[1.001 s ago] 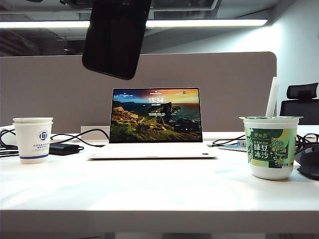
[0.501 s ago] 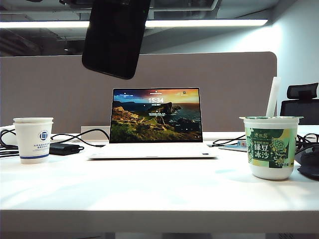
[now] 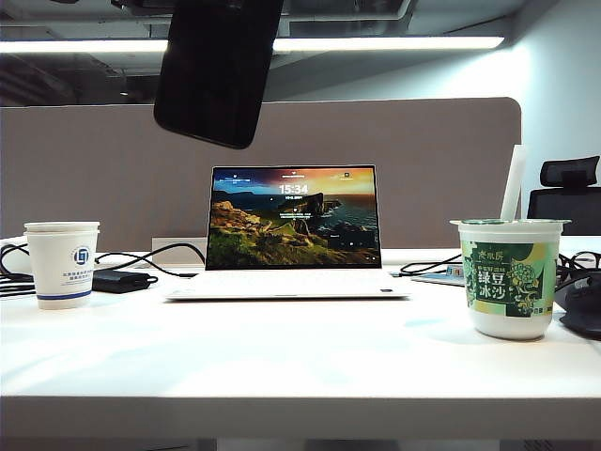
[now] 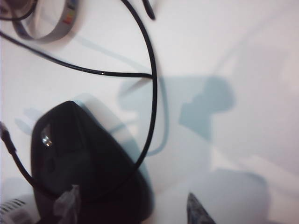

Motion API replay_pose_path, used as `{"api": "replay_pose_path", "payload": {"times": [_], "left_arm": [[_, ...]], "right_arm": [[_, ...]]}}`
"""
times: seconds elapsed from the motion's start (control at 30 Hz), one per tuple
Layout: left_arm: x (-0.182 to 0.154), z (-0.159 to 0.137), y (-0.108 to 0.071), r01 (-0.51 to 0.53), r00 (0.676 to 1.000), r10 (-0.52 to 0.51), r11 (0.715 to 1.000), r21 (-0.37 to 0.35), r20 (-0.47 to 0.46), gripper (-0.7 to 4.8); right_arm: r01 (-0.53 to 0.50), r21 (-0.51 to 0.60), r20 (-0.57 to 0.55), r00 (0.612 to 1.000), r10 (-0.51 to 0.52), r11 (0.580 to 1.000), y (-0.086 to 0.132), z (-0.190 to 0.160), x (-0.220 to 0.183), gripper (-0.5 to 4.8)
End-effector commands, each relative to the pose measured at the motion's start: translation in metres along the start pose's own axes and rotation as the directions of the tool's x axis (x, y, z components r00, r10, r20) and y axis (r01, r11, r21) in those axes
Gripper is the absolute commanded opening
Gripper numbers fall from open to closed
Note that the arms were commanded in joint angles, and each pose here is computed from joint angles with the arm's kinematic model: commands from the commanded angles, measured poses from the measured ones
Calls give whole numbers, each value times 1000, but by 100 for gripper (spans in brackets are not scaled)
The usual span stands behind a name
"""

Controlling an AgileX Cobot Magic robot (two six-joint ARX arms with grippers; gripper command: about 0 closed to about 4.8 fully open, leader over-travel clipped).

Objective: Pick up the black phone, pick up the charger plug, insert the charger plug into the phone's charging port, and finally place the connected phone back on the desk.

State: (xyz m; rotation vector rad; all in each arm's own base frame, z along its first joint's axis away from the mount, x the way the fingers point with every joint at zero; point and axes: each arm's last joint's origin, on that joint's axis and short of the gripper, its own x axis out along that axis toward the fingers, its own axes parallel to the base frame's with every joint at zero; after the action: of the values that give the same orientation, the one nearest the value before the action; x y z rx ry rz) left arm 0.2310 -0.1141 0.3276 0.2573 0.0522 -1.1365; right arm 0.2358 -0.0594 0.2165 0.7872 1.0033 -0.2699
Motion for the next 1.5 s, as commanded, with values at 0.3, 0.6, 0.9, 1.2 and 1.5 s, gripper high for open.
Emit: {"api": "replay_pose_path", "payload": {"times": [0.3,0.6,0.9,1.2,1.5], "left_arm": [[-2,7,0,-6,999,5,999,31,40,-6],[-2,7,0,-6,999,5,999,32,40,-6],[-2,8,0,-7,999,6,999,33,41,-6],[-2,8,0,-7,999,6,999,32,40,-6],[-2,8,0,-7,999,6,999,32,40,-6]], "right_arm": [[-63,248,-135,986,99,967,-7,8,41,288],[-32,280,-105,992,63,959,-8,11,47,283],[-48,339,-67,995,75,940,-6,15,47,279],[-21,343,-105,993,60,939,-7,12,58,270],[0,338,-125,991,45,941,-7,10,64,123]]}}
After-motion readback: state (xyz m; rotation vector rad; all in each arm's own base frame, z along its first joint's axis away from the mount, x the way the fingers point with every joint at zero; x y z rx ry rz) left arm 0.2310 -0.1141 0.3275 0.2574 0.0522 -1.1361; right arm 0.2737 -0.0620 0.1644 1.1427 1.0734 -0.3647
